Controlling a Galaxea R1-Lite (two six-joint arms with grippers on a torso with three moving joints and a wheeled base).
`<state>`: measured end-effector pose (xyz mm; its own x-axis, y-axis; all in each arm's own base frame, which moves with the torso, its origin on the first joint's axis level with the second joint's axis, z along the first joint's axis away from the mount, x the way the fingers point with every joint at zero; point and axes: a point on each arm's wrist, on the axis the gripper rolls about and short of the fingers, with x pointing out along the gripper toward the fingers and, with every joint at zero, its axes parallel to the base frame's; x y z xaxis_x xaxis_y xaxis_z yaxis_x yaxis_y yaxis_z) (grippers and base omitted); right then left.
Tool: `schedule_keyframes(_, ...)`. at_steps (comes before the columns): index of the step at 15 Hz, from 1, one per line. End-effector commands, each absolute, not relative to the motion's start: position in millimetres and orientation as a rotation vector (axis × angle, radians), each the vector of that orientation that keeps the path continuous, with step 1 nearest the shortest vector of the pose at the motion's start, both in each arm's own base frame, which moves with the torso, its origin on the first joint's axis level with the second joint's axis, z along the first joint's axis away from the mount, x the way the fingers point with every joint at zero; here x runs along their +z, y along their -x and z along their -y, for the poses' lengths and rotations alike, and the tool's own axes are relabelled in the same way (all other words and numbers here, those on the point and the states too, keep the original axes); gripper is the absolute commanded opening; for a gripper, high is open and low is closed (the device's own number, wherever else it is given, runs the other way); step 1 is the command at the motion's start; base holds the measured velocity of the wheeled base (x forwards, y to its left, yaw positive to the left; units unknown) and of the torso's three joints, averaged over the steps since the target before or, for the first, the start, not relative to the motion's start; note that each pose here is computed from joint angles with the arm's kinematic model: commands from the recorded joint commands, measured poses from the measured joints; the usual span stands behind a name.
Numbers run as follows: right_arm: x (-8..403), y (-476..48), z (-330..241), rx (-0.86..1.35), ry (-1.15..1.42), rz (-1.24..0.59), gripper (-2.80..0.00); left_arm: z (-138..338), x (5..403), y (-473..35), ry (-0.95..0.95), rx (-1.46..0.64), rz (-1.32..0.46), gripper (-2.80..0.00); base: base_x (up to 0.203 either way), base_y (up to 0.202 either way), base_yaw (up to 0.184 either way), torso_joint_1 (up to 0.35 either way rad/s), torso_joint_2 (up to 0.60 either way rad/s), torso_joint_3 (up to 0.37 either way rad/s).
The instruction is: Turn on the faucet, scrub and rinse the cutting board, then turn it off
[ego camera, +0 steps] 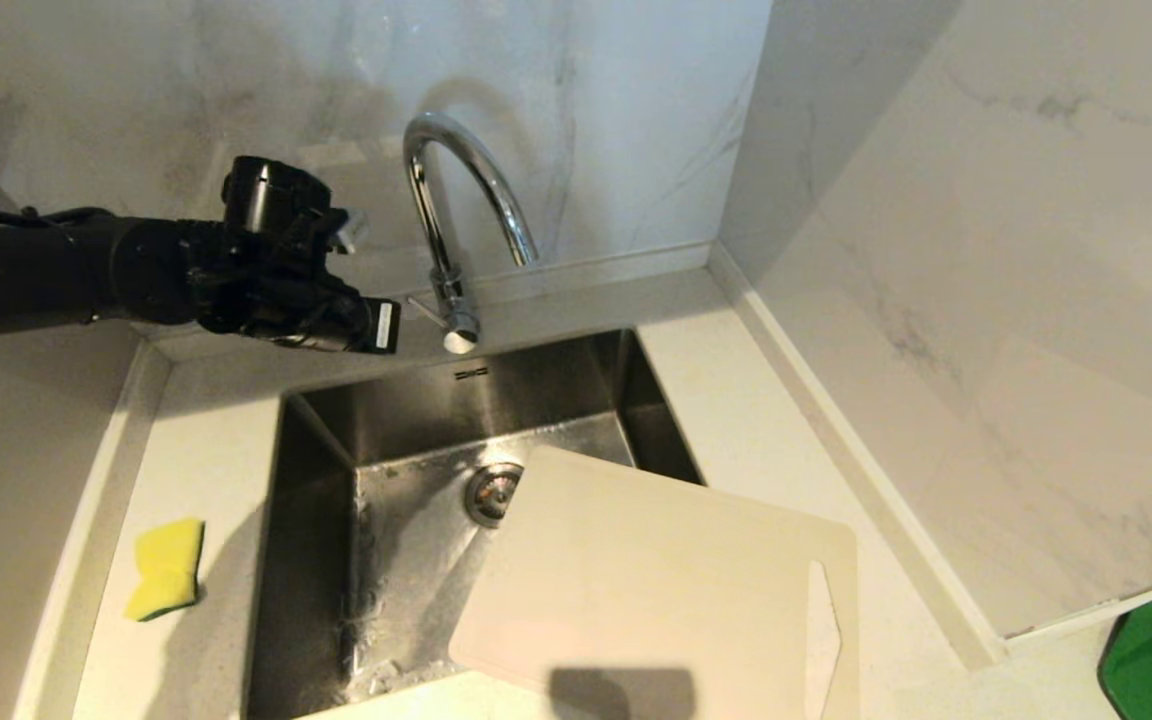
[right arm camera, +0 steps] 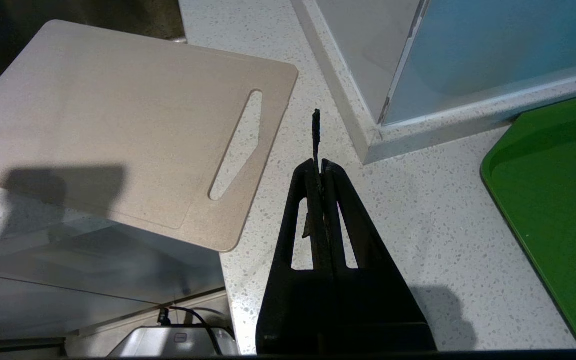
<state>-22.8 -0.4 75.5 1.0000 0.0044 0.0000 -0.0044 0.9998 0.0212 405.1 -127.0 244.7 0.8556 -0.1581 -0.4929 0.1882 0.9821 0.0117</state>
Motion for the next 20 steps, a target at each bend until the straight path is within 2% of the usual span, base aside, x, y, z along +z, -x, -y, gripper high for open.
schedule_keyframes(1, 75, 23, 0, 0.005, -0.023, 0.000, -2.80, 102, 272, -379, -0.041, -0.144, -0.474, -2.80, 0.000, 0.000, 0.000, 0.000, 0.00, 0.000)
schedule_keyframes(4, 75, 23, 0, 0.005, -0.021, 0.000, -2.80, 65, 289, -358, -0.019, -0.064, -0.457, -2.80, 0.000, 0.000, 0.000, 0.000, 0.00, 0.000)
schedule_keyframes(9, 75, 23, 0, 0.005, -0.021, 0.000, -2.80, -9, 292, -315, 0.036, 0.090, -0.481, -2.80, 0.000, 0.000, 0.000, 0.000, 0.00, 0.000)
schedule_keyframes(15, 75, 23, 0, 0.005, -0.021, 0.000, -2.80, -17, 302, -276, 0.064, 0.122, -0.410, -2.80, 0.000, 0.000, 0.000, 0.000, 0.00, 0.000)
schedule_keyframes(20, 75, 23, 0, 0.005, -0.021, 0.000, -2.80, -8, 256, -199, 0.026, 0.097, -0.344, -2.80, 0.000, 0.000, 0.000, 0.000, 0.00, 0.000)
